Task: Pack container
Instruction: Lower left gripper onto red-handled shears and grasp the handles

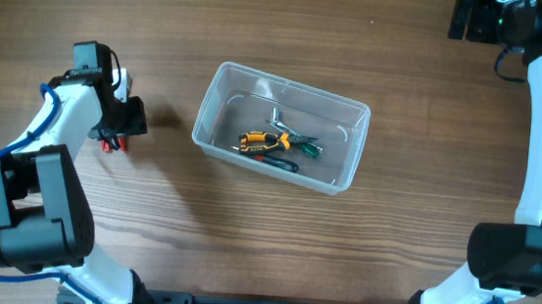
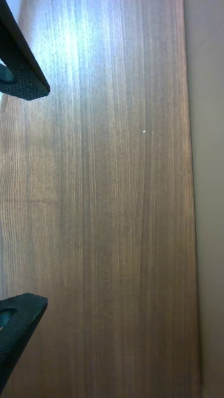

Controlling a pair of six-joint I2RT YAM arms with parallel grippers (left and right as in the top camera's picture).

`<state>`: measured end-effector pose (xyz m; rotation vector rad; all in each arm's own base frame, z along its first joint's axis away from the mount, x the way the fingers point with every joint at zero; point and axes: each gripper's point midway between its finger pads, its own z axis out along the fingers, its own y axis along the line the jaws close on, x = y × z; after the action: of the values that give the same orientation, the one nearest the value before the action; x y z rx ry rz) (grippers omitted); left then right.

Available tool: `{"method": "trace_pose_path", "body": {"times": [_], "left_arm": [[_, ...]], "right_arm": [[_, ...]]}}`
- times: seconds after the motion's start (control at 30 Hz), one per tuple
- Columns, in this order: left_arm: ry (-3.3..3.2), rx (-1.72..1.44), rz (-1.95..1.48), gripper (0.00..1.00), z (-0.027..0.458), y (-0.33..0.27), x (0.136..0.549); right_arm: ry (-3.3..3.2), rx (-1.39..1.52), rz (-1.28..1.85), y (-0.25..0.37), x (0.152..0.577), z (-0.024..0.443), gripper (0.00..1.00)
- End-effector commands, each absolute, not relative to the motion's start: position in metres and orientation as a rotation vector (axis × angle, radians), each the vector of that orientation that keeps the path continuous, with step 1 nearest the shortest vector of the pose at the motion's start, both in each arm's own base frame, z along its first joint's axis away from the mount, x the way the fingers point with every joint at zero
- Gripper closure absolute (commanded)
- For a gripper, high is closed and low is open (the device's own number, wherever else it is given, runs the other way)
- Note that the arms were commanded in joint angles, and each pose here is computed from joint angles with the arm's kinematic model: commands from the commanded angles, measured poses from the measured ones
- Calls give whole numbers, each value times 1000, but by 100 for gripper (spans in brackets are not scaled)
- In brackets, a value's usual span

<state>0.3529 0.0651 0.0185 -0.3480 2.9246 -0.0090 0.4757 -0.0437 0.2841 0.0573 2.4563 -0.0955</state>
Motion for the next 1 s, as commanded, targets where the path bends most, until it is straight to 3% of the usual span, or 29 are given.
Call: {"method": "trace_pose_path", "body": {"times": [0.0,0.27,0.47,0.53,0.6,0.63,0.83,0.97], "left_arm": [[2926,-333,44,48,16,72,352],[2957,-377,103,53,-7,80,352],[3021,-382,98,46,-33,78,345],[3019,-381,98,60,-32,79,346],[3019,-381,99,90,-32,79,346],[3018,-380,99,95,-32,79,346],[3003,-375,128,96,-26,83,352],[2945,-380,286,96,13,105,371]], "right_arm": [[2473,76,-73,-41,480,275,0],[2473,76,-73,-41,480,275,0],[2473,76,-73,-41,480,275,0],[2473,76,-73,-41,480,275,0],[2473,76,-73,-41,480,275,0],[2473,76,-73,-41,480,275,0],[2473,76,-73,-41,480,275,0],[2473,76,-73,-41,480,275,0]]}}
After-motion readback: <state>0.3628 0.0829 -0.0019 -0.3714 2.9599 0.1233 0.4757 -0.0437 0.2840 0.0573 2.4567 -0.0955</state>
